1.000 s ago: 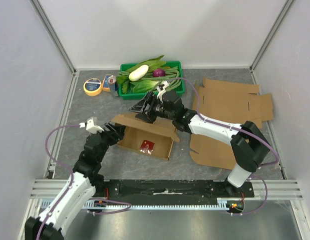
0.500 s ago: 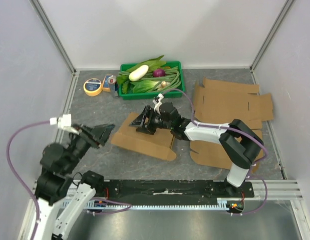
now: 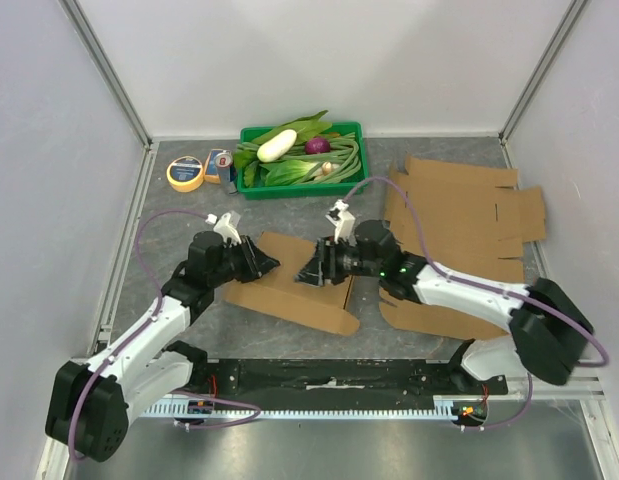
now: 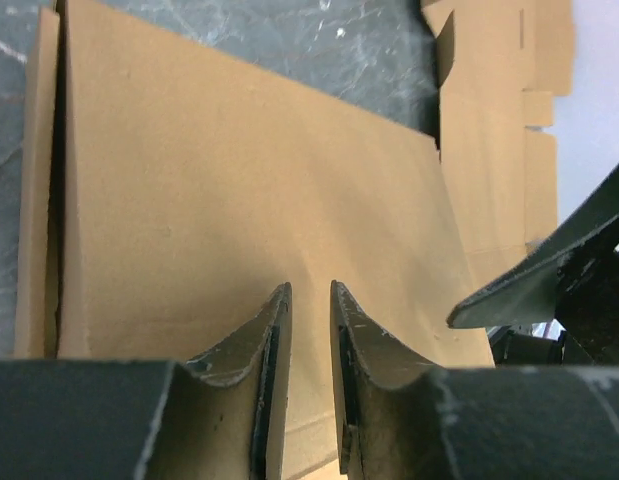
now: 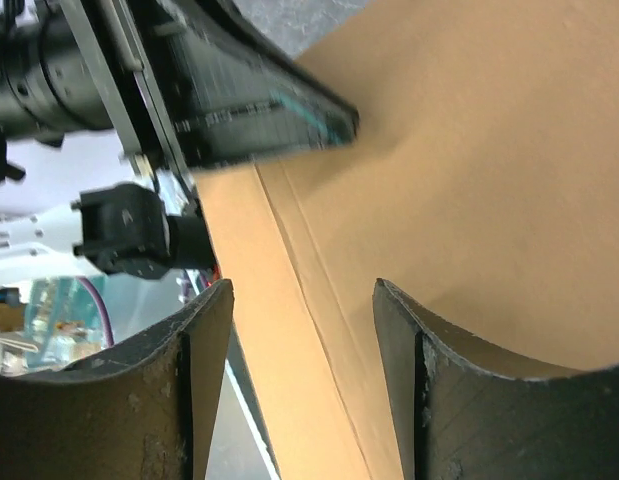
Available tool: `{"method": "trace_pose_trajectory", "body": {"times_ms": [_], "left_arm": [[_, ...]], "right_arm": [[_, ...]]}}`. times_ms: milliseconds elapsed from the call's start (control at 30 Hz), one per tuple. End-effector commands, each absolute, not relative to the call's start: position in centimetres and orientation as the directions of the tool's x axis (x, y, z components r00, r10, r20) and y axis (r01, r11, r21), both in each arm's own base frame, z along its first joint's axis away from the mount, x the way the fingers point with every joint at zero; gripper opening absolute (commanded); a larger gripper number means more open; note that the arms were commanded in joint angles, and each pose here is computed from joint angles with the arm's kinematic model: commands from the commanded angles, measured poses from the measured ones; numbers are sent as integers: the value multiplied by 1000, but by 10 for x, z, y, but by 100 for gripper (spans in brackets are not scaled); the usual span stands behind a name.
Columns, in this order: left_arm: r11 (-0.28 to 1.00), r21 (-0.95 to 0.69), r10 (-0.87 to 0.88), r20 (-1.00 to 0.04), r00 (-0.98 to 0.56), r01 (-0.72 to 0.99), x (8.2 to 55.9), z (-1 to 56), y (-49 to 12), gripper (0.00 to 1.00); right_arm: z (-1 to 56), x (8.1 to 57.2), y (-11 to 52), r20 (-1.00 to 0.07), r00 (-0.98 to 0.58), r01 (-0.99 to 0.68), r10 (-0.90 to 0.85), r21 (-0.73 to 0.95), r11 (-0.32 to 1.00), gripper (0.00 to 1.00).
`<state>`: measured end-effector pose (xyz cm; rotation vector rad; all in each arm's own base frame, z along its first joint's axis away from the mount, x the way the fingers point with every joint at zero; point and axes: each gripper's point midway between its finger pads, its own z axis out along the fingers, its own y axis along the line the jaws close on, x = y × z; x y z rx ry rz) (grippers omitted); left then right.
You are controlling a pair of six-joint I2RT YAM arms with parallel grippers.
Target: Fold the paper box
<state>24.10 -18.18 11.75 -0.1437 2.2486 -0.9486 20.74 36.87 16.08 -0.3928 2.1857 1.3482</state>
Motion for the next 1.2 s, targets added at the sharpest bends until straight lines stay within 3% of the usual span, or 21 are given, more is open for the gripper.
{"method": "trace_pose_trajectory", "body": {"times_ms": [0, 233, 367, 467, 567, 633, 667, 800, 900, 1167], "left_arm": [[701, -685, -376, -592, -714, 198, 244, 118, -183, 28], [692, -692, -364, -580, -729, 205, 233, 108, -183, 34], [723, -648, -339, -636, -693, 241, 233, 143, -176, 55], [804, -574, -361, -681, -637, 158, 243, 180, -149, 71], [851, -520, -351, -670, -654, 76, 247, 183, -126, 80], [854, -517, -328, -634, -700, 68, 250, 172, -120, 83], [846, -532, -371, -611, -699, 17, 258, 169, -105, 84], [730, -678, -364, -488, -794, 82, 257, 154, -117, 76], [672, -733, -332, -429, -840, 109, 255, 149, -131, 62], [623, -779, -456, -287, -842, -72, 231, 123, -131, 66]], "right_arm": [[143, 192, 329, -629, -776, -552, -40, 647, 526, 63], [126, 170, 316, -601, -795, -551, -79, 662, 507, 60], [135, 181, 307, -638, -762, -575, -112, 586, 572, 65], [137, 190, 285, -630, -767, -530, -120, 517, 672, 71], [137, 197, 263, -610, -786, -468, -98, 483, 740, 93], [135, 200, 253, -606, -791, -437, -80, 469, 768, 98], [132, 201, 245, -593, -802, -409, -68, 465, 785, 98], [125, 198, 241, -551, -834, -354, -2, 533, 769, 98], [123, 192, 255, -495, -868, -325, 28, 611, 722, 98], [120, 196, 270, -441, -894, -275, 81, 682, 677, 98]]}}
